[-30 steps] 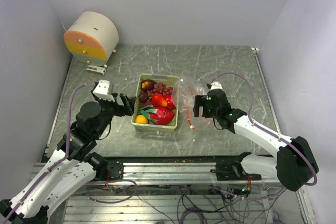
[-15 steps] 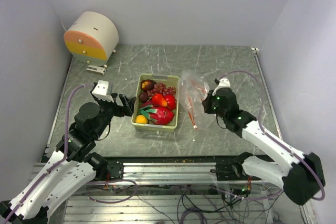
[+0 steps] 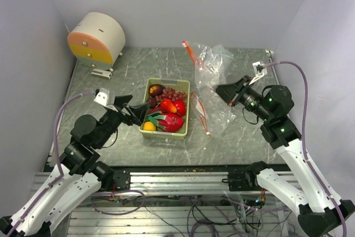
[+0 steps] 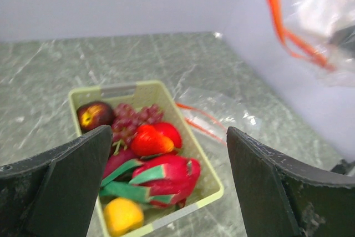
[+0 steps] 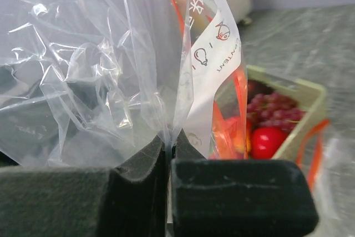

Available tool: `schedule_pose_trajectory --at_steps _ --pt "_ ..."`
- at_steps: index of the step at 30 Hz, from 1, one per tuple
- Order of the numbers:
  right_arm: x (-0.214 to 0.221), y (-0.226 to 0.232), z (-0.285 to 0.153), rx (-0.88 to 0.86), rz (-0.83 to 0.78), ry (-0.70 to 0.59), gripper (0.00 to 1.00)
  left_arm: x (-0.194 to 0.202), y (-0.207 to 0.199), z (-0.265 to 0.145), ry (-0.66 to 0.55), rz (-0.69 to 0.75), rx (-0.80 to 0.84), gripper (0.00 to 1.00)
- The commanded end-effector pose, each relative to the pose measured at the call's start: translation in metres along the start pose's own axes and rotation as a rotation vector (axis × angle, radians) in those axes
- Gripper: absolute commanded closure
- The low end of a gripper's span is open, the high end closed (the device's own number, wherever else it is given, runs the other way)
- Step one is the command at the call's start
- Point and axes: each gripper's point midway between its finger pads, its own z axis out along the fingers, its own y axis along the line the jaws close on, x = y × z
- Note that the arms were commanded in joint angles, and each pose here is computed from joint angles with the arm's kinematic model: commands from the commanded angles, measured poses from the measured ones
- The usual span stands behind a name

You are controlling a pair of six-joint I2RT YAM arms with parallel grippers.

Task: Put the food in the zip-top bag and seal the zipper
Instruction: Pick up the zipper food storage bag at the center of the board, then open the zipper of the food storage bag.

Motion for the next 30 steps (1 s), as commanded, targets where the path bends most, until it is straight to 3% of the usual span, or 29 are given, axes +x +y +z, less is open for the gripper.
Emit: schedule_pose_trajectory --at_steps 1,10,20,21,24,30 --pt "-0.004 0.073 -0.013 -0.358 0.093 0.098 1.00 -0.051 -0.045 -0.006 -0.189 -0.026 0.224 0.04" --pt "-0.026 0.150 -0.066 -0.733 0.079 0.134 1.00 -0.102 -0.096 -0.029 -0.441 -0.050 0.521 0.04" --pt "-0.027 0.169 -0.090 -0.904 0.176 0.144 1.00 -0.124 -0.129 -0.040 -0.567 -0.129 0.758 0.04" --pt "-0.026 0.169 -0.092 -0.913 0.191 0.145 1.00 -0.126 -0.132 -0.042 -0.580 -0.139 0.782 0.00" --pt "-0.026 0.170 -0.094 -0.924 0.200 0.138 1.00 -0.126 -0.141 -0.036 -0.558 -0.155 0.837 0.20" --pt "-0.024 0.165 -0.086 -0.897 0.204 0.138 1.00 -0.129 -0.148 -0.015 -0.550 -0.188 0.864 0.19"
